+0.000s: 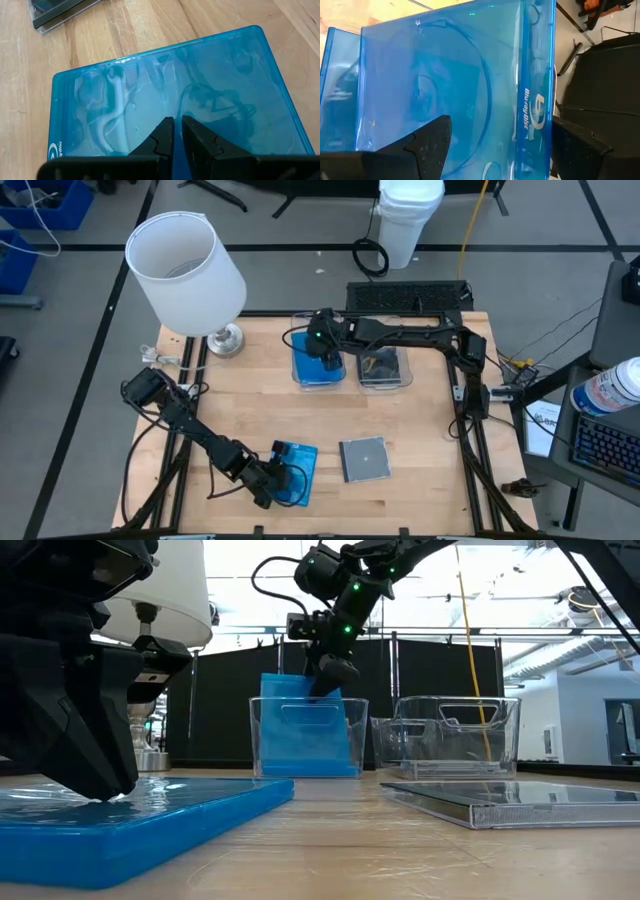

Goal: Pick & place jewel cases by type
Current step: Put the top blue CD case into the left transparent bin, then put the black CD case into the right transparent bin

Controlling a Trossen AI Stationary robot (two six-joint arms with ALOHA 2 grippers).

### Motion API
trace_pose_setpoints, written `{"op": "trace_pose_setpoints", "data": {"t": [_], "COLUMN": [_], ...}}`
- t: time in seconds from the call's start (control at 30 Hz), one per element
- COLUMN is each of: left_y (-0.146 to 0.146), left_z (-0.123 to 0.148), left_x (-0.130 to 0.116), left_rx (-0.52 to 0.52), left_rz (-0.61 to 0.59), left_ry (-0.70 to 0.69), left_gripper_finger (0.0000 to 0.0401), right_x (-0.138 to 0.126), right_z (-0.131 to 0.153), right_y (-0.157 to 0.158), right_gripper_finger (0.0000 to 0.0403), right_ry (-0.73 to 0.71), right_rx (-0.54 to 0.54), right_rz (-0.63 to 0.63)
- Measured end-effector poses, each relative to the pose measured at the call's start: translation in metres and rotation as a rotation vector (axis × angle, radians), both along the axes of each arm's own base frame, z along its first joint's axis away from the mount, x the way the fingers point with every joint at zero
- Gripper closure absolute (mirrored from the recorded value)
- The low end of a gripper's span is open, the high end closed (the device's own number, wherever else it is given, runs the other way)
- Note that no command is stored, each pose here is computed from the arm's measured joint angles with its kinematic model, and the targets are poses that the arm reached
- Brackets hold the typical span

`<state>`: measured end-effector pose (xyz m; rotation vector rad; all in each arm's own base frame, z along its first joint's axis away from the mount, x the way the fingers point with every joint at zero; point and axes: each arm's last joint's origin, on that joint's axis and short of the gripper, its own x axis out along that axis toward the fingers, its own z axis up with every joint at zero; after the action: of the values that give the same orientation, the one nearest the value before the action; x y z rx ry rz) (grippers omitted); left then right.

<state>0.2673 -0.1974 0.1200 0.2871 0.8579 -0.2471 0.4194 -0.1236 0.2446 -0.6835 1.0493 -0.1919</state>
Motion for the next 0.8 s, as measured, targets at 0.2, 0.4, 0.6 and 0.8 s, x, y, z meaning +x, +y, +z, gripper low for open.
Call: {"op": "trace_pose_setpoints", "data": {"t": [0.2, 0.4, 0.6, 0.8], "left_y": [0.0000, 0.0000, 0.0000, 0.0000], "left_z": [0.0000, 0.0000, 0.0000, 0.0000], "left_x": [0.0000, 0.0000, 0.0000, 0.0000], "left_rx": [0.000, -0.007, -0.008, -0.008], "left_rz": [0.000, 0.009, 0.010, 0.010], "left_ry": [0.000, 0.001, 0.002, 0.002], "left_gripper_finger": [0.0355, 0.0355, 0.0355, 0.0355], "right_x": [0.0009, -0.0016, -0.0008, 0.0022], "right_z": [-0.0009, -0.0024, -0.0010, 0.0013], "right_y": [0.0009, -0.0021, -0.0033, -0.0009], "right_gripper_finger": [0.0112, 0.0112, 0.0112, 0.0112], "right_ry": [-0.073, -0.074, -0.042, -0.025], "right_rx": [0.182, 0.235, 0.125, 0.013], "right_rz": [0.024, 0.008, 0.037, 0.051]}}
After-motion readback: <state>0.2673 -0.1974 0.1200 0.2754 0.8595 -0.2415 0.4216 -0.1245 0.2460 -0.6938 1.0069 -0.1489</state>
